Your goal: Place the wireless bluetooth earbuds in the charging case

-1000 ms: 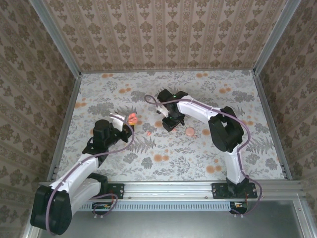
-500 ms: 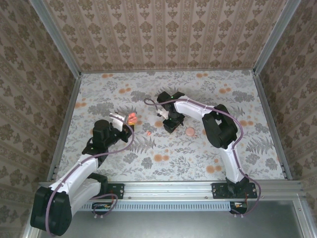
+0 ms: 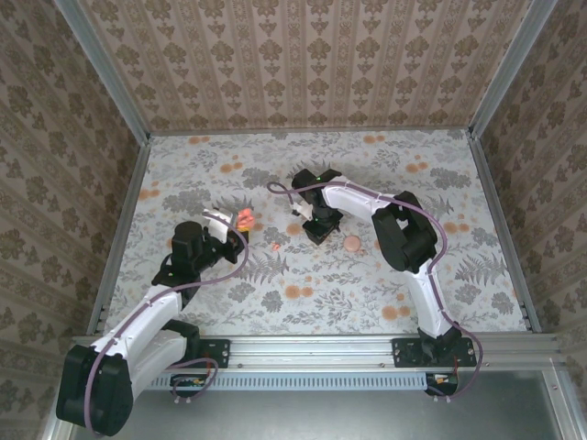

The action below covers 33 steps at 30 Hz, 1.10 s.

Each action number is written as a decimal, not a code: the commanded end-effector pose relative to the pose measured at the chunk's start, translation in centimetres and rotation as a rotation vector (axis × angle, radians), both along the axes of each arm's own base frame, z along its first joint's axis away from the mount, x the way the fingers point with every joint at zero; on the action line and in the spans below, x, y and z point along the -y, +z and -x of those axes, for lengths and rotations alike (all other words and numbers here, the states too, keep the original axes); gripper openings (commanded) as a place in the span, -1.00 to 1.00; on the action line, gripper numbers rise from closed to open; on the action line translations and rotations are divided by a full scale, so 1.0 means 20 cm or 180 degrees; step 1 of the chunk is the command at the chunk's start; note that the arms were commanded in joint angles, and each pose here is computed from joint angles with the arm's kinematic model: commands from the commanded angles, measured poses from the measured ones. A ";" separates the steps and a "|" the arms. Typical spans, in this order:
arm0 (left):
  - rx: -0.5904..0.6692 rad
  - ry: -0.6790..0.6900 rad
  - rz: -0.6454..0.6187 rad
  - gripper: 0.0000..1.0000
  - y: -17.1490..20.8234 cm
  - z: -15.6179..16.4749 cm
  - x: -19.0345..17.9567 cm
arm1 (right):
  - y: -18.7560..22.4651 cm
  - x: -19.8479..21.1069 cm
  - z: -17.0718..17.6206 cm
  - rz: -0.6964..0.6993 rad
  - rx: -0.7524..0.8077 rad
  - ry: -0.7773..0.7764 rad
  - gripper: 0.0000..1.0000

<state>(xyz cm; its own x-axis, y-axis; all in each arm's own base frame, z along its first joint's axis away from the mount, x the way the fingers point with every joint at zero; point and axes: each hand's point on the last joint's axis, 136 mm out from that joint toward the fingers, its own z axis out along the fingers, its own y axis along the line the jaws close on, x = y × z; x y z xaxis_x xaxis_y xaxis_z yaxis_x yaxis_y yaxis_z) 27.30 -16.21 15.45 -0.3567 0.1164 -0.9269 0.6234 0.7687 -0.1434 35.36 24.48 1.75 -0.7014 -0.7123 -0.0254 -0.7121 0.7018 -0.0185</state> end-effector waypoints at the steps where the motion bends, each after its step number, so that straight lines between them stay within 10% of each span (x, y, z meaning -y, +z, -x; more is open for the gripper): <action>1: 0.0125 -0.0063 0.0013 -0.76 0.04 0.00 0.01 | -0.04 0.03 0.03 0.0114 -0.0147 0.0006 -0.42; 16: 0.0087 -0.0349 0.0145 -0.77 -0.02 -0.02 0.17 | 0.16 0.03 0.00 -0.0415 0.0523 -0.0494 -0.50; 33: 0.0440 -0.0925 0.0311 -0.78 -0.08 -0.01 0.44 | 0.46 0.01 -0.04 -0.2211 0.1766 -0.1559 -0.52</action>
<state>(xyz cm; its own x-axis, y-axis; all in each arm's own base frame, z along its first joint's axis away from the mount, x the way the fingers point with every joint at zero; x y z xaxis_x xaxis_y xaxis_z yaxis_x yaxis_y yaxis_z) 27.84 -23.87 11.97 -0.2812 0.1477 -0.9482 0.7882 0.5991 -0.1404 34.40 22.87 6.64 -0.7666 -0.2276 -0.6005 -0.3817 0.9134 0.1411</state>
